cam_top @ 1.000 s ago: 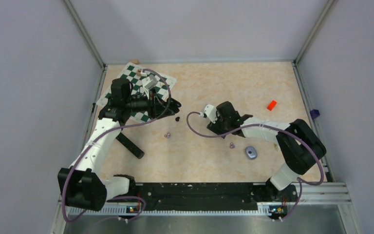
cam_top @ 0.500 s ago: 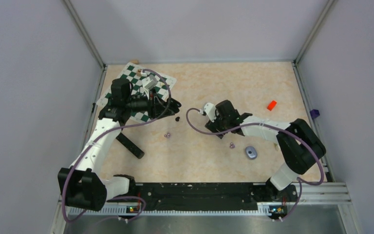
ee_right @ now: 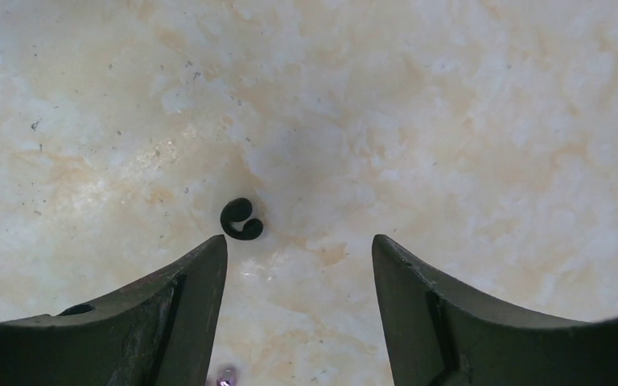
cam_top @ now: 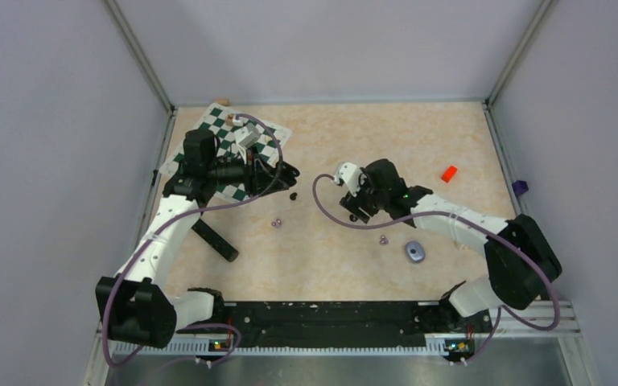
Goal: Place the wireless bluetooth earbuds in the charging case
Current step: Pick up the right earbud from the center of the board.
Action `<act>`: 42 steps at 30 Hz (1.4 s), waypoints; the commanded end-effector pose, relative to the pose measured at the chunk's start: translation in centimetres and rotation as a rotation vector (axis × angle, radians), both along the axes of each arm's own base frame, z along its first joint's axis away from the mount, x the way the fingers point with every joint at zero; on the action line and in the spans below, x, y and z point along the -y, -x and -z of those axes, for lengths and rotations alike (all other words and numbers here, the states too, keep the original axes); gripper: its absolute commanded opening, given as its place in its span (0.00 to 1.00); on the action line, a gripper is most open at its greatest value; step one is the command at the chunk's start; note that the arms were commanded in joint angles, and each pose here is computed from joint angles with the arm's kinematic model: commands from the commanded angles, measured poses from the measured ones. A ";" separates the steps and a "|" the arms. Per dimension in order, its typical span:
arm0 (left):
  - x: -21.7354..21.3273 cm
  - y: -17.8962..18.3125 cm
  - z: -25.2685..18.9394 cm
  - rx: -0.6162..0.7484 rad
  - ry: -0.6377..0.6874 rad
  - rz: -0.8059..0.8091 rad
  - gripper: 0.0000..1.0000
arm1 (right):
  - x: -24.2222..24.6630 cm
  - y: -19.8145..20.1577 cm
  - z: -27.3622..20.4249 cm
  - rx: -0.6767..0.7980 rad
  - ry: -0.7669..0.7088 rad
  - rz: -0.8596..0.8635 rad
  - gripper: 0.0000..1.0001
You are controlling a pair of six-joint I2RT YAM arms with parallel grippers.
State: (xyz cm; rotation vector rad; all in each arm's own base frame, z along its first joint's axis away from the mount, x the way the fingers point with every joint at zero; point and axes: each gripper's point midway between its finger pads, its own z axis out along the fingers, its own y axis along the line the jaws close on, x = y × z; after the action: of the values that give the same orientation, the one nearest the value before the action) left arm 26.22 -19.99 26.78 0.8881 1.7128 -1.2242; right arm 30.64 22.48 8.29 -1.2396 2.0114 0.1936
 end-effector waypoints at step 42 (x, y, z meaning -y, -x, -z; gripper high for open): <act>0.1 -0.3 -0.4 0.020 0.019 0.007 0.00 | -1.1 4.6 3.7 0.426 0.149 -0.723 0.31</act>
State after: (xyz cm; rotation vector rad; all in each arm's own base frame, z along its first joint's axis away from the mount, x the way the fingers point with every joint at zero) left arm 26.28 -20.04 26.76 0.8741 1.7227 -1.2363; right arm 25.29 21.83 3.48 -1.9005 1.2435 0.1091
